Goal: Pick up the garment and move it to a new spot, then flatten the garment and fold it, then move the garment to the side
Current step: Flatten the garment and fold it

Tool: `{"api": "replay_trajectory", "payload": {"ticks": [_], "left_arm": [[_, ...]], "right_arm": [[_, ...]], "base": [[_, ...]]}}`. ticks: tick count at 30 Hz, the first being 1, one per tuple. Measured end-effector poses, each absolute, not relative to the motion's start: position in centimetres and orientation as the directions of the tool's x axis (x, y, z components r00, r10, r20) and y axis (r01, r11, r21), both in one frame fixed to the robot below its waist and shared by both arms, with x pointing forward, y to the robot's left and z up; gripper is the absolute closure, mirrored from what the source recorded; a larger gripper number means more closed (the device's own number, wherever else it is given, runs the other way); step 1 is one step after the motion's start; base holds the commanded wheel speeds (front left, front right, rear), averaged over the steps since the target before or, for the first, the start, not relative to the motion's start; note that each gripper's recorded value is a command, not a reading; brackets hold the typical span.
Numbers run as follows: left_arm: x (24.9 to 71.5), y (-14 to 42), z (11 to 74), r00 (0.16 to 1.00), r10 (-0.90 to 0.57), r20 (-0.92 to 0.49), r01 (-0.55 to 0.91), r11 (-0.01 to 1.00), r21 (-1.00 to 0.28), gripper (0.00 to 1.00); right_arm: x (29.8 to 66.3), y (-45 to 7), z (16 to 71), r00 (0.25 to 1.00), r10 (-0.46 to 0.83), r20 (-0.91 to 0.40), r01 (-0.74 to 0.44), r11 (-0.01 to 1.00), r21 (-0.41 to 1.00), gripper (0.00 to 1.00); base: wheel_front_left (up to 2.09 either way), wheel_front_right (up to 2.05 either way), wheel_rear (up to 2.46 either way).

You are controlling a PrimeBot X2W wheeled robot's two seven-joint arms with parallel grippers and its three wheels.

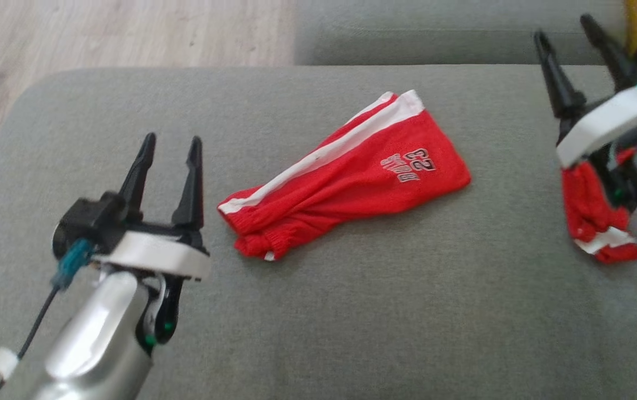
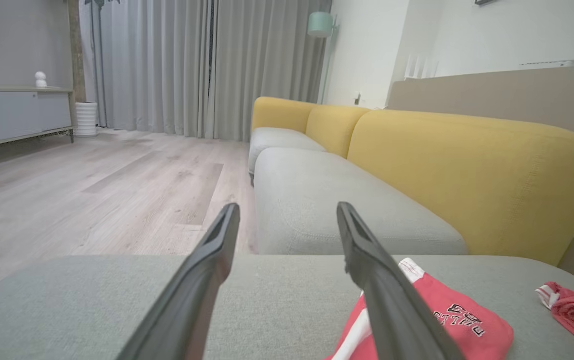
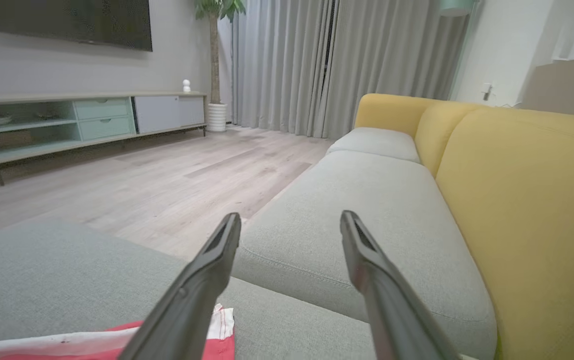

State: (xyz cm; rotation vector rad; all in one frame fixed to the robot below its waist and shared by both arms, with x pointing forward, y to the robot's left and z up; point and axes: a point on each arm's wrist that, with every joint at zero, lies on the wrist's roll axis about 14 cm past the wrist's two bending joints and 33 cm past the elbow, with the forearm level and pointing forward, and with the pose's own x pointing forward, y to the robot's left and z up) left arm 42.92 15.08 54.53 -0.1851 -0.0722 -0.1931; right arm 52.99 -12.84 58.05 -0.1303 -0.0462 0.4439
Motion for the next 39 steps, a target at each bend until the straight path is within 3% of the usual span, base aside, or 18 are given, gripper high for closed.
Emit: {"api": "replay_trajectory", "payload": {"ticks": [9,17,22,29,39], "left_arm": [[40.6,13.7,54.0,0.975,-0.189,0.119,0.209,0.962,-0.178,0.00],[38.7,12.7,51.0,0.979,-0.194,0.056,0.201,0.955,-0.217,0.00],[39.0,12.7,50.5,0.980,-0.192,0.054,0.199,0.953,-0.229,0.00],[39.9,13.2,49.1,0.983,-0.182,0.023,0.183,0.955,-0.235,0.00],[40.6,15.7,47.6,0.993,-0.112,-0.025,0.103,0.967,-0.234,0.00]], "right_arm": [[47.5,-14.0,54.8,0.940,0.333,0.068,-0.332,0.943,-0.023,0.00],[43.1,-12.7,49.3,0.957,0.291,-0.018,-0.290,0.956,0.043,0.00],[44.1,-12.9,49.1,0.962,0.267,-0.052,-0.264,0.963,0.055,0.00],[46.9,-11.7,45.7,0.946,0.250,-0.205,-0.218,0.962,0.165,0.00],[51.6,-8.1,39.6,0.852,0.288,-0.436,-0.215,0.954,0.210,0.00]], "base": [[0.00,0.00,0.00],[0.00,0.00,0.00],[0.00,0.00,0.00],[0.00,0.00,0.00],[0.00,0.00,0.00]]}}
